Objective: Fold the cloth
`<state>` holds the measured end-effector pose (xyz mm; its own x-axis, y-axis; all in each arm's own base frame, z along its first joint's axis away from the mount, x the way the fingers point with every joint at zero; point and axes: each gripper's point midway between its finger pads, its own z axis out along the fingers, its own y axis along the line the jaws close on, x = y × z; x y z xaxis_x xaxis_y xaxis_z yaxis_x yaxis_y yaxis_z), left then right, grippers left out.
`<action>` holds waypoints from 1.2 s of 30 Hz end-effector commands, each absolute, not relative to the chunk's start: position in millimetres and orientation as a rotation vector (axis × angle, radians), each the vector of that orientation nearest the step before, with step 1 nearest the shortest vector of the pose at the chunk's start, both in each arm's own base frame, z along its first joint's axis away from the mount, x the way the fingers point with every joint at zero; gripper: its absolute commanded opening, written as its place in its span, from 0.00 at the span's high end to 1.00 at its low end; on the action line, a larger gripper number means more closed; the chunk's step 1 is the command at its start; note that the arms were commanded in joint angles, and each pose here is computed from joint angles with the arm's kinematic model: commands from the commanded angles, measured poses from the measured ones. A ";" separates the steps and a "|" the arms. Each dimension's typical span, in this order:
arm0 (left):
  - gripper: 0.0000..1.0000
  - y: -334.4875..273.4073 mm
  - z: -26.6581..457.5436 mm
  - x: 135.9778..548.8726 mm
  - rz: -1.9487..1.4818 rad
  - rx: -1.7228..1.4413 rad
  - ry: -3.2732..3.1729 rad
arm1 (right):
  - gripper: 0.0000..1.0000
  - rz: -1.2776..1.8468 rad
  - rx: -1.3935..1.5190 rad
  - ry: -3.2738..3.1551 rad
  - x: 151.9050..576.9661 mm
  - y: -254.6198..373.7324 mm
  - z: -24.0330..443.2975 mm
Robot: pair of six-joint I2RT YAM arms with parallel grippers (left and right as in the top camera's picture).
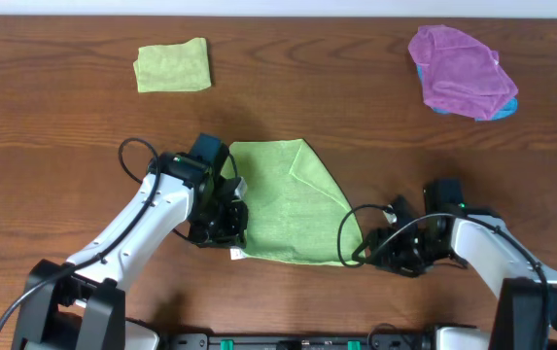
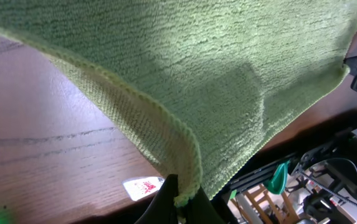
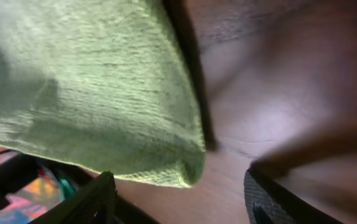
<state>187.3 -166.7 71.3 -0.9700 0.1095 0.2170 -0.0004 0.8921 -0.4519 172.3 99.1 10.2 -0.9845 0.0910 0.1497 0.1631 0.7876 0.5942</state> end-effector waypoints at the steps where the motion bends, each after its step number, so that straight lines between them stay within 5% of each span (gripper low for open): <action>1: 0.94 -164.9 75.2 188.6 0.678 -0.106 -2.838 | 0.31 -1.056 -0.312 -2.822 172.3 106.2 11.4; 25: 0.94 -165.3 75.5 188.0 0.683 -0.105 -2.834 | 0.26 -1.157 -0.447 -2.766 153.0 116.5 -12.1; 31: 0.94 -165.2 75.9 186.4 0.682 -0.102 -2.827 | 0.34 -1.143 -0.397 -2.776 152.1 122.8 -13.2; 35: 0.94 -167.5 77.3 185.9 0.703 -0.101 -2.818 | 0.44 -1.093 -0.335 -2.803 151.0 130.6 -17.2; 36: 0.94 -167.9 77.6 185.6 0.707 -0.101 -2.815 | 0.54 -1.093 -0.308 -2.811 151.2 133.1 -17.4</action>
